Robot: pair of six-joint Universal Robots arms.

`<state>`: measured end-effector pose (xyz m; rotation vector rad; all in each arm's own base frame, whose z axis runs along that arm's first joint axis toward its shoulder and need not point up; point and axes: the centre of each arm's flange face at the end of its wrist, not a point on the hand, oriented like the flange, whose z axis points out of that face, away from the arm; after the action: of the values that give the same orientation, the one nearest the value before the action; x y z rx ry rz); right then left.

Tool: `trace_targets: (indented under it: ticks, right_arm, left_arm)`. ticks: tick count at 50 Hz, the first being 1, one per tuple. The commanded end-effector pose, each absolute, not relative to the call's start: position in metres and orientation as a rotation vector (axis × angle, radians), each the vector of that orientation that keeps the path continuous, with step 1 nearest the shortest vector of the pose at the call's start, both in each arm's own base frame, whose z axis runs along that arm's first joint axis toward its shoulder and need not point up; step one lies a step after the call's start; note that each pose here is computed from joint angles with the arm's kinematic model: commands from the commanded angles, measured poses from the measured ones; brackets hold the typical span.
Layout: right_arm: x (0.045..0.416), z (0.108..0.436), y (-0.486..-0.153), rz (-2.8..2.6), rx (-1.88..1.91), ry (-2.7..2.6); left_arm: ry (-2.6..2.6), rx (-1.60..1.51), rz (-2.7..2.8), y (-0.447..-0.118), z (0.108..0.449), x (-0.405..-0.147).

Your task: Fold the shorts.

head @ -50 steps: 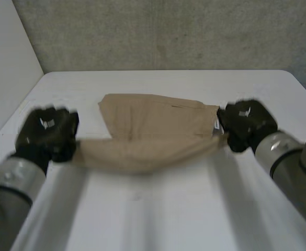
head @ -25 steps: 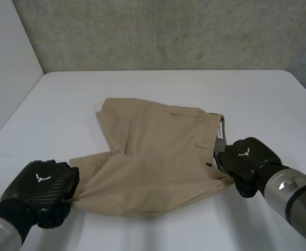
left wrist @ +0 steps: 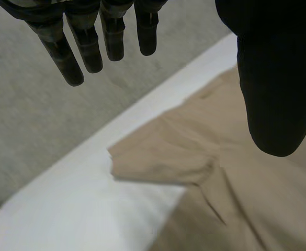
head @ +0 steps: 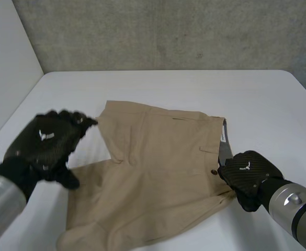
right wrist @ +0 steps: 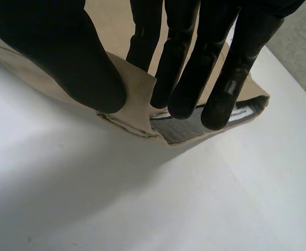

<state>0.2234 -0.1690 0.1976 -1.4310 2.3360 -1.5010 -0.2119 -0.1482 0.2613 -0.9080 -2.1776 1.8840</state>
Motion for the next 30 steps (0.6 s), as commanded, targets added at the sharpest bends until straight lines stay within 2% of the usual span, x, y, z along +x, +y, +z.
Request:
trace_targets:
  ticks: [1, 3, 7, 15, 20, 30]
  right_arm:
    - [0.225, 0.19, -0.167, -1.49, -1.436, 2.333]
    - [0.225, 0.184, -0.168, -1.472, -1.437, 2.339]
    - [0.226, 0.178, -0.17, -1.447, -1.442, 2.347]
    - [0.228, 0.168, -0.173, -1.426, -1.446, 2.356]
    - [0.228, 0.163, -0.175, -1.409, -1.448, 2.366]
    - [0.23, 0.158, -0.18, -1.423, -1.446, 2.364]
  left_arm:
    - [-2.157, -0.906, 1.934, -0.216, 0.24, -0.236]
    - [-2.193, -0.958, 1.902, -0.246, 0.219, -0.247]
    - [-2.229, -1.078, 1.883, -0.285, 0.192, -0.262]
    - [-2.309, -1.354, 1.774, -0.331, 0.138, -0.28]
    - [-2.31, -1.388, 1.783, -0.345, 0.126, -0.282]
    - [-2.397, -1.388, 1.763, -0.343, 0.124, -0.276]
